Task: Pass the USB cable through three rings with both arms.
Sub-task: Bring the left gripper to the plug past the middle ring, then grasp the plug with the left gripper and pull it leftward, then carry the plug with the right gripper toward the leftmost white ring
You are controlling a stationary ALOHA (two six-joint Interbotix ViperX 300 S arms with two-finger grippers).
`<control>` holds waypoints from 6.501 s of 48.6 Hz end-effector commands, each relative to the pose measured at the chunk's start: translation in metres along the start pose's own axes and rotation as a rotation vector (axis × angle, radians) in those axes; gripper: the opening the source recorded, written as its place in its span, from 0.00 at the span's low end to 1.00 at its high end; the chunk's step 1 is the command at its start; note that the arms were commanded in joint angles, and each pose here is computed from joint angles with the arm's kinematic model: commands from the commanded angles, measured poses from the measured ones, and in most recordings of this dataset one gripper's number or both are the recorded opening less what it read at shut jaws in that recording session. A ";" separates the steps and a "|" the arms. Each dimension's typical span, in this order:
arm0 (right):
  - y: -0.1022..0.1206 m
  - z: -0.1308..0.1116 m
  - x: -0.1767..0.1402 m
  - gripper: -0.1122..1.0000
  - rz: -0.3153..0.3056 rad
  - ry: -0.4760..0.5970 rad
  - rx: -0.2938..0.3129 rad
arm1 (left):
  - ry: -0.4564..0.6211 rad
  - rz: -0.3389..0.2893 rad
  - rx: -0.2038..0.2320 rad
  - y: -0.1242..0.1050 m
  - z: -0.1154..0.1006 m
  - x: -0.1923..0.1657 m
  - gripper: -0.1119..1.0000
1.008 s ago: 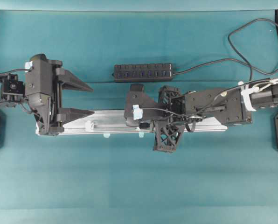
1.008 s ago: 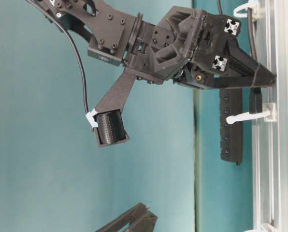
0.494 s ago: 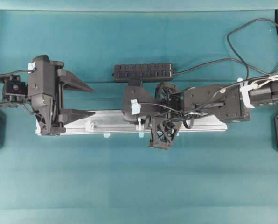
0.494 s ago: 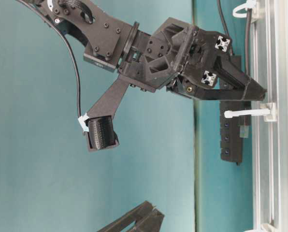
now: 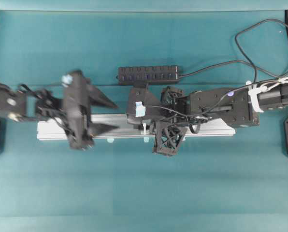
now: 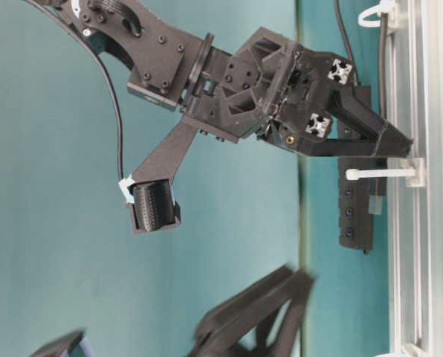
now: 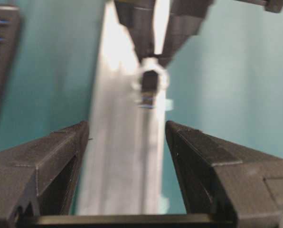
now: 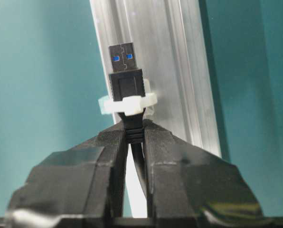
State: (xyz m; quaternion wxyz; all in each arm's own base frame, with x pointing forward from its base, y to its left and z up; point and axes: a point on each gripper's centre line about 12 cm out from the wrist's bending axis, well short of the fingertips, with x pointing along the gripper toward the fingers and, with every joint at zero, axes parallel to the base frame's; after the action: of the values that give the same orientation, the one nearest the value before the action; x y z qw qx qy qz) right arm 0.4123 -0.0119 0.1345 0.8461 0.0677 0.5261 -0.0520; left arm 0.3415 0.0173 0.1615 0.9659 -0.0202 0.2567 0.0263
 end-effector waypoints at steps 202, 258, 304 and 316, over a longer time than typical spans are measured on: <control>0.006 0.046 -0.046 0.80 0.050 -0.334 0.012 | -0.096 -0.013 -0.024 -0.004 0.021 -0.039 0.24; 0.014 0.066 -0.034 0.03 0.047 -0.351 -0.051 | -0.043 -0.004 -0.036 -0.001 0.015 -0.039 0.24; 0.014 0.076 -0.011 0.03 -0.001 -0.036 -0.097 | -0.094 0.027 -0.175 0.008 -0.003 -0.128 0.77; 0.015 0.083 0.011 0.03 -0.003 0.014 -0.092 | -0.096 0.056 -0.188 0.013 -0.005 -0.158 0.77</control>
State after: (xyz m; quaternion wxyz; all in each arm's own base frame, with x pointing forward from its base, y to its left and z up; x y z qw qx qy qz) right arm 0.4842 -0.0125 0.1533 0.8384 0.0314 0.5432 -0.0326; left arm 0.2052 0.0227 0.2275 0.9684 -0.1035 0.2142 0.0748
